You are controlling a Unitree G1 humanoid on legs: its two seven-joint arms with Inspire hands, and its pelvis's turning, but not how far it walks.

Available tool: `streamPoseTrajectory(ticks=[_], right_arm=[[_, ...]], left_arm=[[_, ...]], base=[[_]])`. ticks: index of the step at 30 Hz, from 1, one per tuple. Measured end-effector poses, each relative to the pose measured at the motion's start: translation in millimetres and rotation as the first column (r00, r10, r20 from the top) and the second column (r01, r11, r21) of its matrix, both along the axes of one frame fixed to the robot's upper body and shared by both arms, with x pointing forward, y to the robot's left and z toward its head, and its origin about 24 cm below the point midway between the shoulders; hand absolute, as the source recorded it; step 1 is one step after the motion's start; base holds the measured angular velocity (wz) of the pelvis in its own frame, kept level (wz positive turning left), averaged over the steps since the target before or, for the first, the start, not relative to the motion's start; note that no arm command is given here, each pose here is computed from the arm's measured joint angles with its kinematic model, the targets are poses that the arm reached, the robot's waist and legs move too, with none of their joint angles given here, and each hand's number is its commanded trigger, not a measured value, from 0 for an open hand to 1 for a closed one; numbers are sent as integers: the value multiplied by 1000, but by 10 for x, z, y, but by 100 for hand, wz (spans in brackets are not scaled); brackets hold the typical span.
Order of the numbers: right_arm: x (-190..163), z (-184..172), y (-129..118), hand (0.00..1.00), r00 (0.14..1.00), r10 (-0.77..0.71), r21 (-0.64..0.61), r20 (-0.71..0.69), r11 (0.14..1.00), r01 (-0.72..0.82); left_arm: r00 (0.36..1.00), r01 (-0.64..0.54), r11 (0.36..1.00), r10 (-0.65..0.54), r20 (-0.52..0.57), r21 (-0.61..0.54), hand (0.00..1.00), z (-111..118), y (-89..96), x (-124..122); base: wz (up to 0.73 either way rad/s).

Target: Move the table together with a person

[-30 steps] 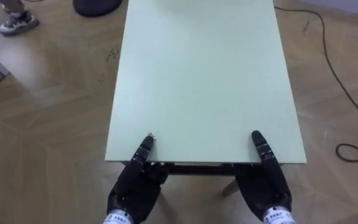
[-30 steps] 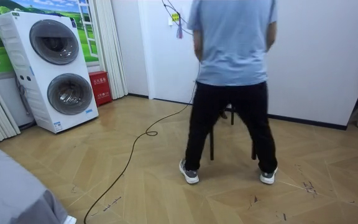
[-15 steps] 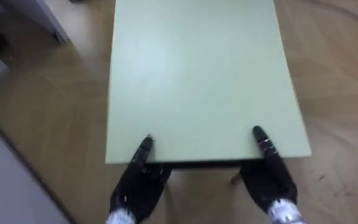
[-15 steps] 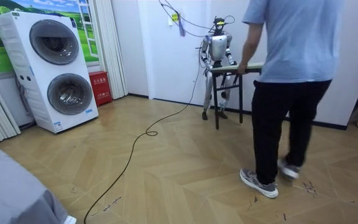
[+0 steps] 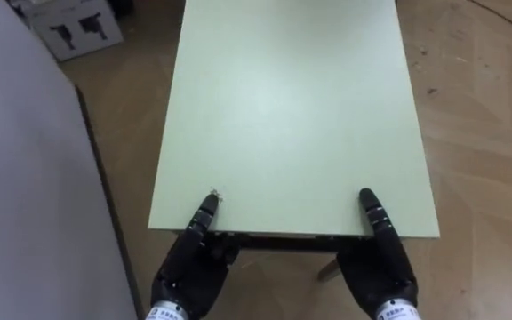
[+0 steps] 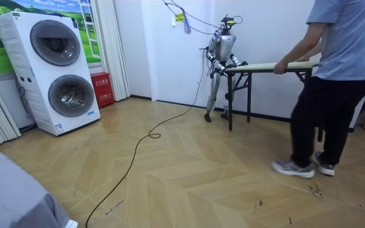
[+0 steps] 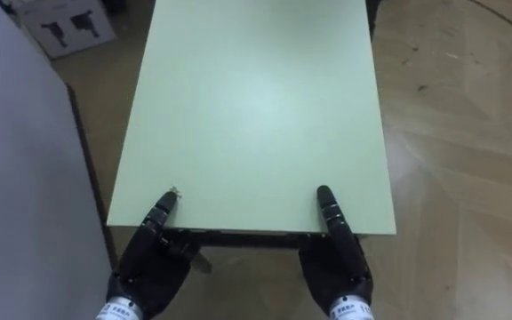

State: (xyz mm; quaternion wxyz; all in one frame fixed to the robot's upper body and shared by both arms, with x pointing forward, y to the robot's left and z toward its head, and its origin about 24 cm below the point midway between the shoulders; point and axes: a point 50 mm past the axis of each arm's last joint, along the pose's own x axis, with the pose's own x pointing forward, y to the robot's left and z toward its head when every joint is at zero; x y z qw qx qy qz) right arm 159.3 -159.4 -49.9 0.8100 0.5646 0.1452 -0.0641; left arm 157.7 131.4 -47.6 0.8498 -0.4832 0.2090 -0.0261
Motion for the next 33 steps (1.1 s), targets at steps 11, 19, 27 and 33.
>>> streamPoseTrajectory(ticks=[11, 19, 27, 33], right_arm=[[11, -12, 63, 100, 1000, 12, 33, -16, 999, -11], [46, 0, 26, 100, 999, 30, 9, -31, 1000, -29], [28, -12, -26, 100, 999, 19, -8, -51, 1000, -20], [17, -24, -36, 100, 997, 8, -7, -78, 1000, -9]], left_arm=[[1000, -11, 1000, 11, -5, 19, 100, 1, 69, 19], [999, -25, 1000, 25, -36, 2, 100, -20, 33, 3], [997, -24, 1000, 24, -79, -9, 100, -51, -38, -20], [994, -18, 1000, 18, -112, -3, 100, -80, -63, -12]], base=[[64], [23], [42], [34]])
